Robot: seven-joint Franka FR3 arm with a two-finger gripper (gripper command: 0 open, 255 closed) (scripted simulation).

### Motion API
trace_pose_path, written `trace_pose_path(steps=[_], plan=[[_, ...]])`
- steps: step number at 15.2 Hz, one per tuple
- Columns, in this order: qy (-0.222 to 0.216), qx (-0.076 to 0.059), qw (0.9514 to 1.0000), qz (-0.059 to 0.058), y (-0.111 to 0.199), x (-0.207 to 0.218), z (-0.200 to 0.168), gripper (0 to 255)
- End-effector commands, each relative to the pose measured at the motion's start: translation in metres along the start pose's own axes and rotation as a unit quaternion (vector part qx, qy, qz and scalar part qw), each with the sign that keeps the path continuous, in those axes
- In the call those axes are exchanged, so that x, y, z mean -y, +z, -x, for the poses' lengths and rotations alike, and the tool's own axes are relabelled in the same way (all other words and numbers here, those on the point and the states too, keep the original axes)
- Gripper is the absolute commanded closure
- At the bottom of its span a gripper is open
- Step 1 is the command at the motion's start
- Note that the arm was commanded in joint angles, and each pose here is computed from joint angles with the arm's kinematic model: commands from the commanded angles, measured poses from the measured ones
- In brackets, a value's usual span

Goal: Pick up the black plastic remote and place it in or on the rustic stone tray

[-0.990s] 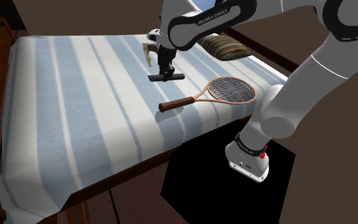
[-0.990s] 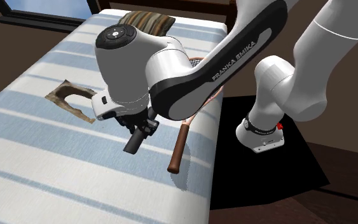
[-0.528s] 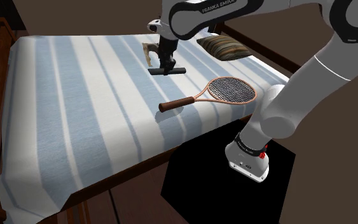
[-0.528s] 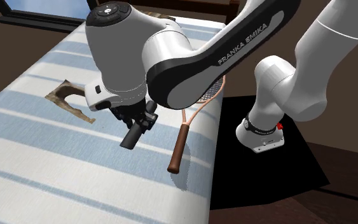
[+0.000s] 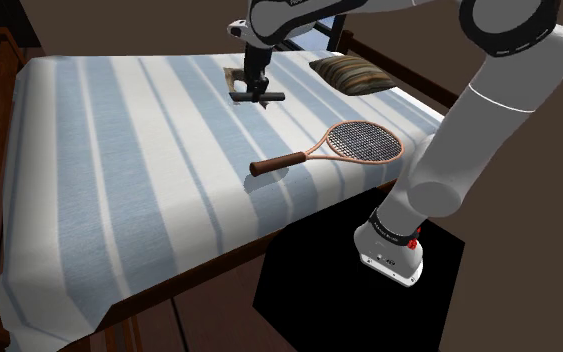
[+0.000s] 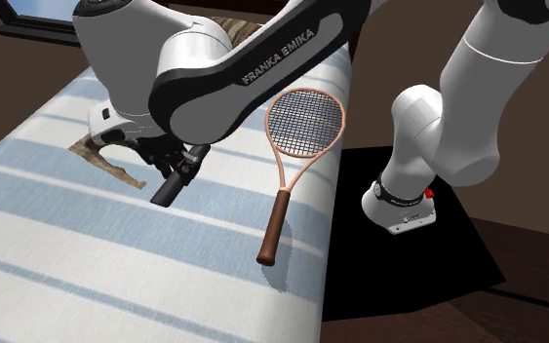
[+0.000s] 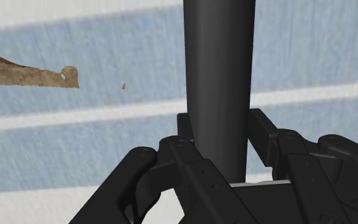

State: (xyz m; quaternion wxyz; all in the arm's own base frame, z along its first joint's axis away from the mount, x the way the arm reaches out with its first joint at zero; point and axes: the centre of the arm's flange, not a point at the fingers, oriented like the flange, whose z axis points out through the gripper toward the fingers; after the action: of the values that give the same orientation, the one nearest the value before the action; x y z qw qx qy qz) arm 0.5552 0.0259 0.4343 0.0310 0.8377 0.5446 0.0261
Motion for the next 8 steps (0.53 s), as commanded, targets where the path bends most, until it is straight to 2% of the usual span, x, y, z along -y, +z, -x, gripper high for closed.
trace_pose_path(steps=[1,8], plan=[[-0.001,0.000,1.0000,0.000,0.002,-0.026,0.004,255],[-0.001,0.000,1.0000,0.000,0.012,-0.116,0.022,255]])
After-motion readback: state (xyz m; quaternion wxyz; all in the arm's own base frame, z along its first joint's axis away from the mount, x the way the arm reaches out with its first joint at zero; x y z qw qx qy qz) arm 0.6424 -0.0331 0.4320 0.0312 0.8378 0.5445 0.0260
